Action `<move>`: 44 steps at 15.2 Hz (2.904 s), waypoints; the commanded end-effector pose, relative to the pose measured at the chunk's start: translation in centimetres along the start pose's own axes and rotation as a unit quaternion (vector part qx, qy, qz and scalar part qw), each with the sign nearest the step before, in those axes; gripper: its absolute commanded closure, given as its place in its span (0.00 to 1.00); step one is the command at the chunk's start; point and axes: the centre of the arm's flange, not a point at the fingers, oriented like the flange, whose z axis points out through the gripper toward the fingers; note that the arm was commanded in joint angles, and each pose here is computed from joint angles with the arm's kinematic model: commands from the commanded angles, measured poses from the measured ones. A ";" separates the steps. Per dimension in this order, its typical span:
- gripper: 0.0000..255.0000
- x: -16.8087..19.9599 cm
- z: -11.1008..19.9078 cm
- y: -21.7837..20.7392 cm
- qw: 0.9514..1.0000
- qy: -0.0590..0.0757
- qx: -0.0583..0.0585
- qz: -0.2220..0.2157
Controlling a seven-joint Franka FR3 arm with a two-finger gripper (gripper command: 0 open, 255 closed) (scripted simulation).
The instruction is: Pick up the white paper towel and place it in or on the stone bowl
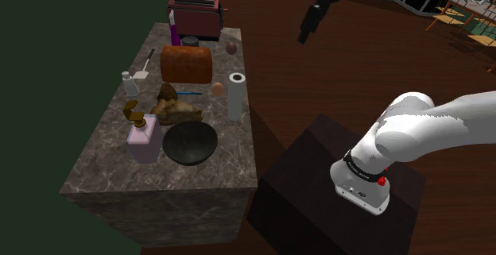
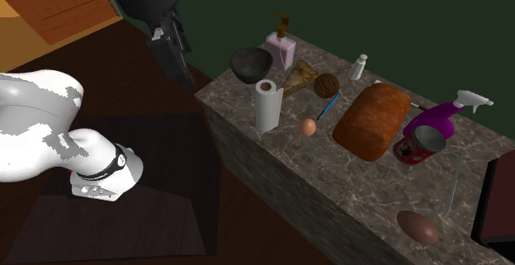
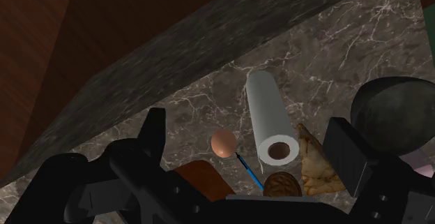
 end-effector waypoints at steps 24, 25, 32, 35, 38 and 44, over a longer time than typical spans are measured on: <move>0.00 11.8 20.4 -7.9 0.999 0.028 0.027 -0.014; 0.00 11.8 20.9 -8.0 0.999 0.028 0.027 -0.014; 0.00 11.9 22.3 -8.0 0.999 0.028 0.027 -0.014; 0.00 11.9 22.3 -8.0 0.999 0.028 0.027 -0.014; 1.00 11.9 22.3 -8.0 0.999 0.028 0.027 -0.014; 1.00 11.9 22.3 -8.0 0.999 0.028 0.027 -0.014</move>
